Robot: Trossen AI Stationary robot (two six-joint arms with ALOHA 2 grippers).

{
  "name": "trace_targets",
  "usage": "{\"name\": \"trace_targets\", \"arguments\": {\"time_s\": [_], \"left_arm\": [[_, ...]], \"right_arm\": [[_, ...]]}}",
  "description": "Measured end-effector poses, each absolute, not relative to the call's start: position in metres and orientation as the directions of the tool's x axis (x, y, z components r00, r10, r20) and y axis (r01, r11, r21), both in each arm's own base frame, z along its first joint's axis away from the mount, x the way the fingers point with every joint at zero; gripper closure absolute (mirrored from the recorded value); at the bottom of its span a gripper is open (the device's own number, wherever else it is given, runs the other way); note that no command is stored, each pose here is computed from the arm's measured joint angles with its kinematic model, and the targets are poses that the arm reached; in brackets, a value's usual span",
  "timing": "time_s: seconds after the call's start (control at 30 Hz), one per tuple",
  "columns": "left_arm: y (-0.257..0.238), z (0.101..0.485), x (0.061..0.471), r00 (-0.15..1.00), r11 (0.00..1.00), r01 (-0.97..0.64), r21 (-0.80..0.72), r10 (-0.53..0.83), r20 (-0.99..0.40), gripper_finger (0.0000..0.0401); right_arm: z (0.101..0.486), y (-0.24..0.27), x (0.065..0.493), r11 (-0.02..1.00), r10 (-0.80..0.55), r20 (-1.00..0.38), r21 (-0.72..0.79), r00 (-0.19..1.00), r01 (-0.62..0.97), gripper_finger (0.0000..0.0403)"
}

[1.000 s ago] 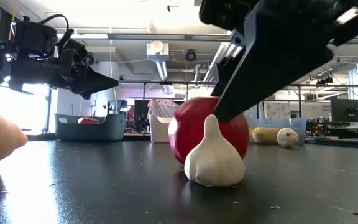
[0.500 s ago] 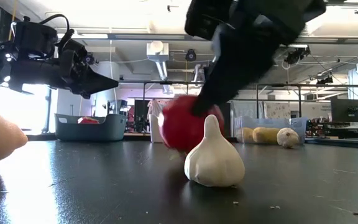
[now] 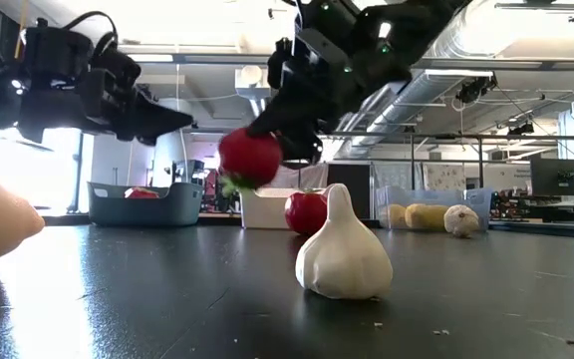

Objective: Sort produce into baskets
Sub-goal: Put the bottom red tomato into the gray bin

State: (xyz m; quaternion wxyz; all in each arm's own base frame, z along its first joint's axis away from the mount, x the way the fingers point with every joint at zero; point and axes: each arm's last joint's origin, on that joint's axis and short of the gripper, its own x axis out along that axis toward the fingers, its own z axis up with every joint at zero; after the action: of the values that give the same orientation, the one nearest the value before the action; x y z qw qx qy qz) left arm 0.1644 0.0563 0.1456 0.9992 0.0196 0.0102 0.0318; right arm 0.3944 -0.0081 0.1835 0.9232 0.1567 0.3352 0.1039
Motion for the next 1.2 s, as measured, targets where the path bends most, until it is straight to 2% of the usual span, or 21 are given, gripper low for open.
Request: {"name": "trace_targets", "arguments": {"time_s": [0.17,0.4,0.57,0.73,0.83,0.93,1.07,1.2], "left_arm": [[0.044,0.155,0.180,1.000,0.990,0.019,0.140,-0.018,-0.010,0.0401],[0.024,0.161,0.200,0.993,0.920,-0.019,0.391,0.062,-0.097,0.0384],[0.008,0.163,0.210,0.973,0.882,-0.038,0.470,0.140,-0.183,0.0331],[-0.007,0.165,0.212,0.953,0.839,-0.083,0.538,0.225,-0.204,0.0254],[-0.009,0.168,0.213,0.935,0.831,-0.161,0.532,0.302,-0.188,0.0206],[-0.011,0.172,0.218,0.939,0.859,-0.156,0.488,0.282,-0.198,0.0167],[-0.012,0.180,0.226,0.939,0.871,-0.129,0.473,0.261,-0.224,0.0141],[-0.013,0.188,0.232,0.940,0.875,-0.105,0.473,0.242,-0.240,0.0135]], "right_arm": [[0.190,-0.031,0.397,0.899,0.326,-0.506,0.428,0.799,-0.096,0.0150],[0.197,-0.046,0.398,0.841,0.408,-0.415,0.518,0.813,-0.158,0.0151],[0.198,-0.062,0.395,0.815,0.433,-0.396,0.555,0.810,-0.164,0.0151],[0.198,-0.082,0.390,0.797,0.446,-0.377,0.580,0.812,-0.169,0.0151],[0.199,-0.091,0.388,0.790,0.445,-0.370,0.591,0.816,-0.163,0.0151],[0.199,-0.096,0.387,0.791,0.434,-0.370,0.593,0.821,-0.151,0.0151],[0.199,-0.096,0.387,0.784,0.434,-0.364,0.603,0.824,-0.147,0.0151],[0.201,-0.093,0.389,0.784,0.441,-0.349,0.599,0.827,-0.165,0.0151]]}}
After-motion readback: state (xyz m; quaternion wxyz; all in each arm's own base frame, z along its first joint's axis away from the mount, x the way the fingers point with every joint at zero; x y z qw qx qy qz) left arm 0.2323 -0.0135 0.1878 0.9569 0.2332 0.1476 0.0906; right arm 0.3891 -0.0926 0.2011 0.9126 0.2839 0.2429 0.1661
